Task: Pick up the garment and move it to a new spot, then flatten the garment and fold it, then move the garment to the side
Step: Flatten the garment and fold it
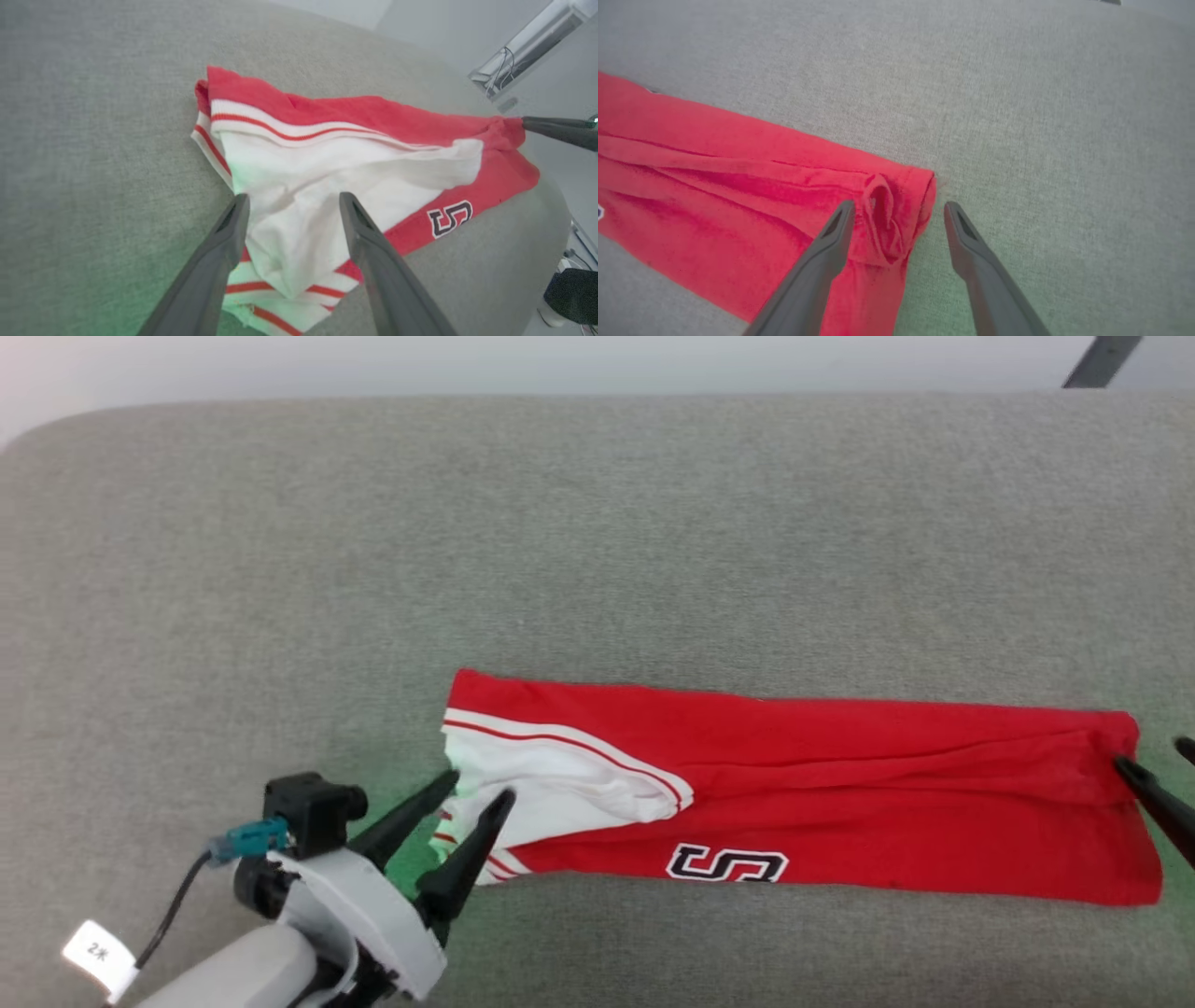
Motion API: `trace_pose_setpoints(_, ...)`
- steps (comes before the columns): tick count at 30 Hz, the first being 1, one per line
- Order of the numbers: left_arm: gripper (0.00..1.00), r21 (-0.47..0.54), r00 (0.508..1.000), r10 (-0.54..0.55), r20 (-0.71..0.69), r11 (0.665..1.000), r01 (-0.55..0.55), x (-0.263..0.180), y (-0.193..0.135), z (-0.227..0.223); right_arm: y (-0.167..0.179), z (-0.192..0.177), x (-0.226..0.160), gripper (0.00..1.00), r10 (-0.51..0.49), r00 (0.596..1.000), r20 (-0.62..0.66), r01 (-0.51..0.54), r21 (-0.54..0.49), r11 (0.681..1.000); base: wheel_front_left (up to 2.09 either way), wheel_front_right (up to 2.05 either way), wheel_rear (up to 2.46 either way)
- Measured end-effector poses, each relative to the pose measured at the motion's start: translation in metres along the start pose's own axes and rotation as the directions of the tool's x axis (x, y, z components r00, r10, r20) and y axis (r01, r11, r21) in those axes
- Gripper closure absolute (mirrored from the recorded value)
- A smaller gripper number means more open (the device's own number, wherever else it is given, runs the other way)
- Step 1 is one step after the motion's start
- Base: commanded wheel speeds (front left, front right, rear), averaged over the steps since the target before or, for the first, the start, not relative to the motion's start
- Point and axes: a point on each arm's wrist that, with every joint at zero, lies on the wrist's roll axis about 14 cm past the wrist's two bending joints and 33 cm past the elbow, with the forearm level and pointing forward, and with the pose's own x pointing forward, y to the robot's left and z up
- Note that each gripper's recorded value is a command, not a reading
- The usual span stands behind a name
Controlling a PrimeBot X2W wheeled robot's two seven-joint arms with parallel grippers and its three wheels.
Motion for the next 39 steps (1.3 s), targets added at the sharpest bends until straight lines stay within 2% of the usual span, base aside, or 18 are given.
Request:
trace_pose_setpoints(5, 0.0, -0.037, 0.987, 0.073, 0.142, 0.997, -0.068, -0.011, 0.0, 0.019, -0.003, -0.02, 0.002, 0.0, -0.006, 0.996, -0.087, 0.016, 0.118, 0.993, 0.0, 0.0, 0.0)
trace_pose_setpoints(8, 0.0, -0.066, 0.966, 0.135, 0.222, 0.99, -0.123, -0.021, 0.004, 0.027, -0.009, -0.028, 0.004, 0.0, -0.016, 0.99, -0.14, 0.037, 0.149, 0.988, 0.0, 0.0, 0.0)
trace_pose_setpoints(11, 0.0, -0.074, 0.939, 0.204, 0.275, 0.979, -0.191, -0.034, 0.013, 0.029, -0.001, -0.04, 0.011, 0.0, 0.014, 0.98, -0.198, 0.028, 0.208, 0.978, 0.0, 0.0, 0.0)
trace_pose_setpoints(17, 0.0, -0.018, 0.871, 0.312, 0.379, 0.944, -0.33, -0.06, 0.026, 0.038, 0.002, -0.052, 0.022, 0.0, 0.038, 0.948, -0.317, 0.032, 0.214, 0.976, 0.0, 0.0, 0.0)
trace_pose_setpoints(21, 0.0, 0.035, 0.837, 0.329, 0.437, 0.924, -0.381, -0.069, 0.027, 0.05, 0.005, -0.056, 0.029, 0.0, 0.048, 0.925, -0.376, 0.03, 0.199, 0.979, 0.0, 0.0, 0.0)
trace_pose_setpoints(24, 0.0, 0.061, 0.83, 0.33, 0.449, 0.916, -0.396, -0.069, 0.027, 0.052, 0.007, -0.058, 0.033, 0.0, 0.051, 0.915, -0.4, 0.028, 0.19, 0.981, 0.0, 0.0, 0.0)
trace_pose_setpoints(25, 0.0, 0.065, 0.826, 0.337, 0.452, 0.911, -0.407, -0.069, 0.028, 0.051, 0.009, -0.059, 0.035, 0.5, 0.056, 0.906, -0.419, 0.025, 0.185, 0.982, 0.0, 0.0, 0.0)
trace_pose_setpoints(27, 0.0, 0.075, 0.826, 0.339, 0.451, 0.908, -0.413, -0.069, 0.029, 0.051, 0.009, -0.058, 0.036, 0.95, 0.057, 0.906, -0.419, 0.024, 0.185, 0.982, 0.0, 0.0, 0.0)
trace_pose_setpoints(28, 0.0, 0.086, 0.829, 0.336, 0.448, 0.906, -0.414, -0.068, 0.03, 0.05, 0.009, -0.058, 0.037, 1.0, 0.056, 0.908, -0.415, 0.027, 0.19, 0.981, 0.0, 0.0, 0.0)
trace_pose_setpoints(33, 0.0, 0.126, 0.822, 0.339, 0.457, 0.891, -0.437, -0.064, 0.034, 0.054, 0.006, -0.047, 0.044, 1.0, 0.041, 0.934, -0.356, 0.038, 0.213, 0.976, 0.0, 0.0, 0.0)
trace_pose_setpoints(39, 0.0, 0.17, 0.823, 0.315, 0.473, 0.884, -0.436, -0.056, 0.031, 0.062, -0.017, -0.022, 0.041, 1.0, -0.036, 0.973, -0.228, 0.092, 0.241, 0.966, 0.0, 0.0, 0.0)
